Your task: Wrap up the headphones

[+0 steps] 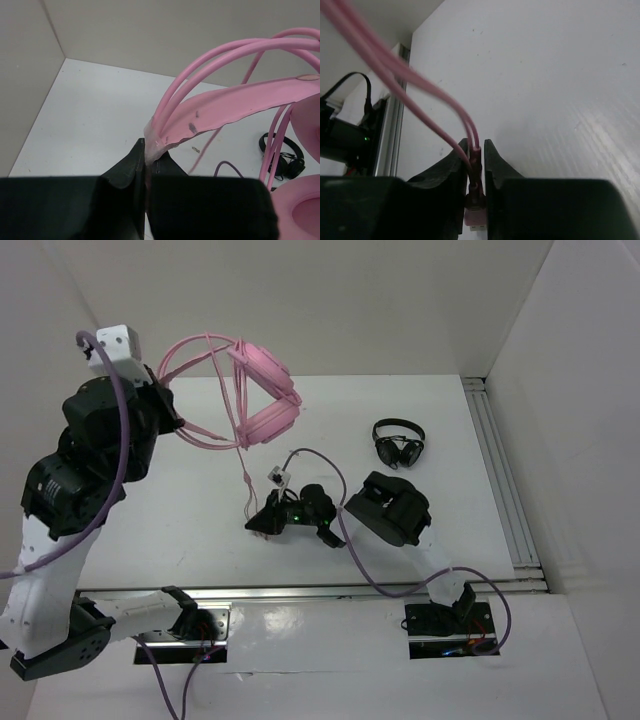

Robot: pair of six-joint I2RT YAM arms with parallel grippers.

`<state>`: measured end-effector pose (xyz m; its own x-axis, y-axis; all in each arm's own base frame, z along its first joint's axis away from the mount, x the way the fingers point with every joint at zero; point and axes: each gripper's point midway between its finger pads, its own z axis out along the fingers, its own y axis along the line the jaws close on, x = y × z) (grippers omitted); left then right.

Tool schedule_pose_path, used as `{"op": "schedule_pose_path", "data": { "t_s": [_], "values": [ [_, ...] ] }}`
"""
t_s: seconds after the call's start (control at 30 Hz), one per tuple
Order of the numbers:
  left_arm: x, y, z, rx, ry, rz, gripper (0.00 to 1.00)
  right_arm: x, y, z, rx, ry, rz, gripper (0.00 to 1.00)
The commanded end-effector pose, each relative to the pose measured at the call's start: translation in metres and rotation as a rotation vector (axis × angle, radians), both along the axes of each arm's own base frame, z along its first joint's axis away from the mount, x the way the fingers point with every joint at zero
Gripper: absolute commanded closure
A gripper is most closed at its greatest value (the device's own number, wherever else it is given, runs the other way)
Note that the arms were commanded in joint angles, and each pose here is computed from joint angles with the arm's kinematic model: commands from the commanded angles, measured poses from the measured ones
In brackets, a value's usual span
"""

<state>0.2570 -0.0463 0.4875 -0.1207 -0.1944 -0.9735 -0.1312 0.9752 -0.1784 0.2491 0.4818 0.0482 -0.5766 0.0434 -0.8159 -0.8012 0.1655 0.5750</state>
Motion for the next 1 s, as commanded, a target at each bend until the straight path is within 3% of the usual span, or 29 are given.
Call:
{"op": "schedule_pose_path", "data": {
  "t_s": [0.0,0.07,0.17,0.2,0.27,0.43,0.53,0.73,0.97],
  "values": [
    [0.012,0.000,0.058,-0.176,-0.206,0.061,1.00,-0.010,-0.003,0.003,0.038,-0.042,0.000,0.89],
    [0.017,-0.001,0.057,-0.165,-0.204,0.072,1.00,-0.018,-0.006,0.007,0.045,-0.047,0.009,0.97],
    [0.032,0.005,0.042,-0.136,-0.184,0.133,1.00,-0.032,-0.019,0.026,0.036,-0.079,-0.011,1.00],
    [0.040,0.006,0.028,-0.115,-0.157,0.150,1.00,-0.042,-0.020,0.051,0.065,-0.111,-0.009,1.00],
    [0.054,0.014,0.017,-0.128,-0.143,0.174,1.00,-0.058,-0.034,0.049,0.011,-0.128,-0.034,1.00],
    [0.099,0.031,-0.033,-0.172,-0.023,0.169,1.00,-0.107,-0.052,0.103,0.061,-0.248,-0.050,1.00],
    [0.115,0.043,-0.061,-0.164,0.024,0.200,1.00,-0.125,-0.056,0.110,0.003,-0.291,-0.058,1.00],
    [0.124,0.067,-0.118,-0.108,0.116,0.301,1.00,-0.163,-0.053,0.144,-0.066,-0.443,-0.033,1.00],
    [0.106,0.081,-0.204,0.018,0.281,0.342,1.00,-0.156,-0.066,0.207,-0.121,-0.602,-0.085,1.00]
  ]
}}
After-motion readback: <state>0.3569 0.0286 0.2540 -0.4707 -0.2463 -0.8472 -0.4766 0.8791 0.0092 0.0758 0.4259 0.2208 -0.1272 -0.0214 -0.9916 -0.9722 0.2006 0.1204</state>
